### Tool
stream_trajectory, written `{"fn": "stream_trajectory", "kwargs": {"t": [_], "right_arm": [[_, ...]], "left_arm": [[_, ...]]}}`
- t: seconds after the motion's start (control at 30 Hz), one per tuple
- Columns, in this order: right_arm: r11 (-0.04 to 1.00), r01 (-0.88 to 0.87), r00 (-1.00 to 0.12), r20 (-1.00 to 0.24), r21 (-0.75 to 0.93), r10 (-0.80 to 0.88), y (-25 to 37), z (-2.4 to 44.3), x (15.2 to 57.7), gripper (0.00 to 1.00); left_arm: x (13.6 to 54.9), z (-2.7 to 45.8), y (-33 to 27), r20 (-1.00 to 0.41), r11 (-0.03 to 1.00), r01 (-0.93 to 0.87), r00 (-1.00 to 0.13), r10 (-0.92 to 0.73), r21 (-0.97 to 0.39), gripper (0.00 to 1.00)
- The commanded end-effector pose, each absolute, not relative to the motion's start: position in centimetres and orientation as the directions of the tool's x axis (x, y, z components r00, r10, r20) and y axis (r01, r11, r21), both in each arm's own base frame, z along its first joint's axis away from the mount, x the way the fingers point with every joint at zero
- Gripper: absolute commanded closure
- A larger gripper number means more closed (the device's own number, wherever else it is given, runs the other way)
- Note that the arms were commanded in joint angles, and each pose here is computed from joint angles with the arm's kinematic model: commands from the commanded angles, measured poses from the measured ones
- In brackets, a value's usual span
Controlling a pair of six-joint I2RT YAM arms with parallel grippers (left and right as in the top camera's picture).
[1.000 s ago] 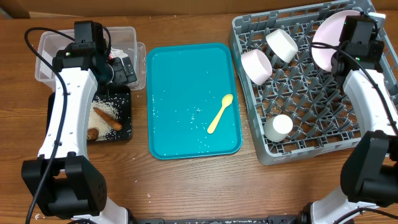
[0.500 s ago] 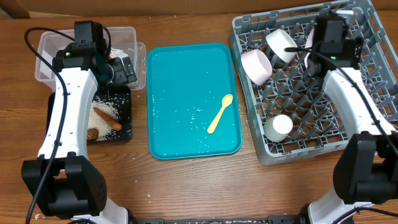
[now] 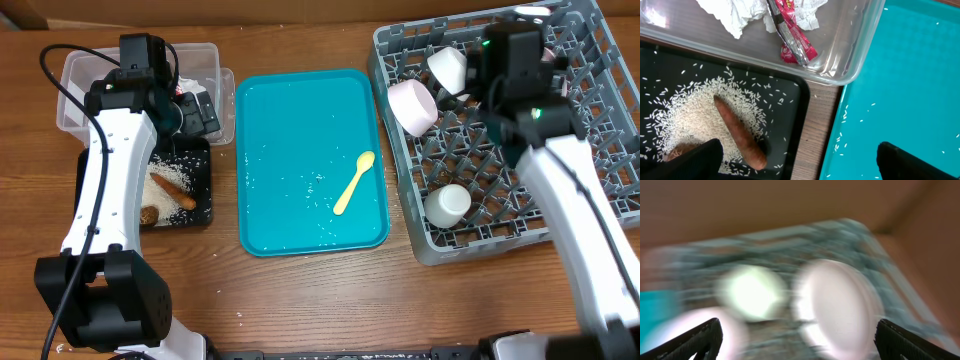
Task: Sort waste into correct bins and load items into the dishwasher
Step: 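Stand the plate upright in the rack's back right slots and release, then grasp the yellow spoon on the teal tray with the right gripper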
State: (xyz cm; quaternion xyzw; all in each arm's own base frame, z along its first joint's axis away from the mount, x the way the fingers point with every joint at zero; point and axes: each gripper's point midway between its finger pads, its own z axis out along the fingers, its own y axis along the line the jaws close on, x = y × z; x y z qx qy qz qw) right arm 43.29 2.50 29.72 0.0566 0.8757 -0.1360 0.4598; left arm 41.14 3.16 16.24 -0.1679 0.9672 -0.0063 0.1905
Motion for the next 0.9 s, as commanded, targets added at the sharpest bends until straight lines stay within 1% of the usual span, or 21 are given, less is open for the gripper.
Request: {"fn": "stream_trajectory", "kwargs": {"t": [0.0,0.03,0.07,0.13,0.27,0.3,0.33,0.37,0.47,0.5,0.67,0.87], "right_arm": [[0.990,-0.058,-0.574,-0.816,0.128,0.072,12.4,31.6,40.8,0.00],[0.971,-0.117,-0.613,-0.785,0.208,0.094,15.1,31.0,39.9,0.00],[0.932,-0.172,-0.681,-0.722,0.320,0.122,18.9,29.5,38.7,0.00],[0.914,-0.184,-0.741,-0.662,0.361,0.112,21.8,26.9,37.8,0.00],[0.913,-0.068,-0.837,-0.521,0.402,0.168,25.0,21.0,37.4,0.00],[0.924,0.057,-0.855,-0.460,0.377,0.241,25.3,17.6,37.8,0.07],[0.927,0.123,-0.849,-0.446,0.354,0.283,25.0,16.2,38.1,0.11],[0.929,0.194,-0.836,-0.443,0.314,0.324,24.4,14.5,38.5,0.12],[0.928,0.291,-0.822,-0.436,0.232,0.367,23.4,11.2,38.8,0.16],[0.925,0.313,-0.827,-0.417,0.214,0.376,23.4,9.9,38.7,0.17],[0.921,0.357,-0.842,-0.373,0.155,0.390,23.1,6.2,38.5,0.20],[0.906,0.414,-0.836,-0.359,0.084,0.415,22.2,3.0,38.3,0.21]], "left_arm": [[41.2,16.9,3.2,-0.386,0.949,-0.309,-0.869,-0.310,-0.067,0.00],[41.2,16.9,3.2,-0.386,0.949,-0.309,-0.869,-0.310,-0.067,0.00],[41.2,16.9,3.2,-0.385,0.949,-0.309,-0.869,-0.310,-0.068,0.00],[41.2,16.9,3.2,-0.386,0.949,-0.309,-0.869,-0.310,-0.067,0.00],[41.2,16.9,3.2,-0.386,0.949,-0.309,-0.869,-0.310,-0.067,0.00],[41.2,16.9,3.2,-0.386,0.949,-0.309,-0.869,-0.310,-0.067,0.00],[41.2,16.9,3.2,-0.386,0.949,-0.309,-0.869,-0.310,-0.067,0.00],[41.2,16.9,3.2,-0.386,0.949,-0.309,-0.869,-0.310,-0.067,0.00],[41.2,16.9,3.2,-0.386,0.949,-0.309,-0.869,-0.310,-0.067,0.00],[41.2,16.9,3.2,-0.386,0.949,-0.309,-0.869,-0.310,-0.067,0.00],[41.2,16.9,3.2,-0.386,0.949,-0.309,-0.869,-0.310,-0.067,0.00],[41.2,16.9,3.2,-0.386,0.949,-0.309,-0.869,-0.310,-0.067,0.00]]}}
